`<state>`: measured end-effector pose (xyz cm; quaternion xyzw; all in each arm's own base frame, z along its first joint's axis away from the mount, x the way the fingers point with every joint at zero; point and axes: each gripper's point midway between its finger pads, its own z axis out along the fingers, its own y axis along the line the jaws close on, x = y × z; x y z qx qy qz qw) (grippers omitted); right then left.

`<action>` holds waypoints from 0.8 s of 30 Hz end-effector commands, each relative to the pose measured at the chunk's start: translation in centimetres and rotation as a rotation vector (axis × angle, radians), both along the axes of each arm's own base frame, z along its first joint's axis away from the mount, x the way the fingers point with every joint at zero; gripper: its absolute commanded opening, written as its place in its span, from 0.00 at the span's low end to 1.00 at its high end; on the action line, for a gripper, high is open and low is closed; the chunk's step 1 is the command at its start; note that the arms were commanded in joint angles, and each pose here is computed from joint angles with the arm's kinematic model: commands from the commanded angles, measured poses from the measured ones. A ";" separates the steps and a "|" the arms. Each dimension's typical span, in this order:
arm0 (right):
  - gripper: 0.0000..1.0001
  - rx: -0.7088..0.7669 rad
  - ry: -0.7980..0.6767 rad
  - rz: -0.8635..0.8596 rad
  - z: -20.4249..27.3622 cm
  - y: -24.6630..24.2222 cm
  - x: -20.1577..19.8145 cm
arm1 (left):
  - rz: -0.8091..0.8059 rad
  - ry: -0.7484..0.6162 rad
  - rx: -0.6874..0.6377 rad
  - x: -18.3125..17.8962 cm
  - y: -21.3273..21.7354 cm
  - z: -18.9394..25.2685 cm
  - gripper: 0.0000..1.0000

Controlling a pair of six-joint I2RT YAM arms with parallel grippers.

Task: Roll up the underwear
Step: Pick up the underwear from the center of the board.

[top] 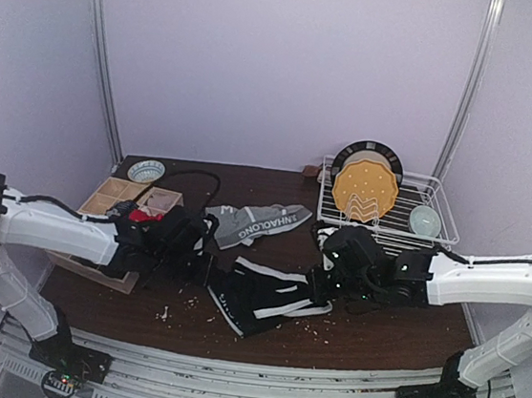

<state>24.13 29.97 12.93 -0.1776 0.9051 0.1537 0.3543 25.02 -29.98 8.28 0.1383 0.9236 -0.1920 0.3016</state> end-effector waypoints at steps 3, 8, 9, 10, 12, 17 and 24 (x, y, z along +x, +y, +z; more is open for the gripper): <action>0.13 0.154 0.044 0.042 -0.3 0.9 -1.8 | 0.078 -0.076 0.014 -0.3 3.4 2.2 0.00; 0.68 0.110 0.024 0.256 1.3 8.5 -5.4 | 0.029 -0.087 -0.027 -1.2 2.6 3.0 0.00; 0.74 0.116 0.017 0.268 1.6 9.6 -5.2 | 0.025 -0.097 -0.039 -1.3 2.6 3.6 0.00; 0.85 0.130 0.007 0.277 1.5 10.7 -4.9 | 0.019 -0.108 -0.052 -1.4 2.5 4.3 0.00; 0.91 0.142 -0.001 0.285 1.2 11.9 -3.7 | 0.001 -0.141 -0.079 -1.7 2.4 6.0 0.00; 0.91 0.107 0.042 0.285 -1.9 14.3 -1.0 | -0.015 -0.166 -0.088 -2.0 2.7 8.2 0.00; 0.53 0.098 0.051 0.217 -3.9 14.4 1.9 | -0.019 -0.174 -0.091 -2.3 3.0 8.9 0.00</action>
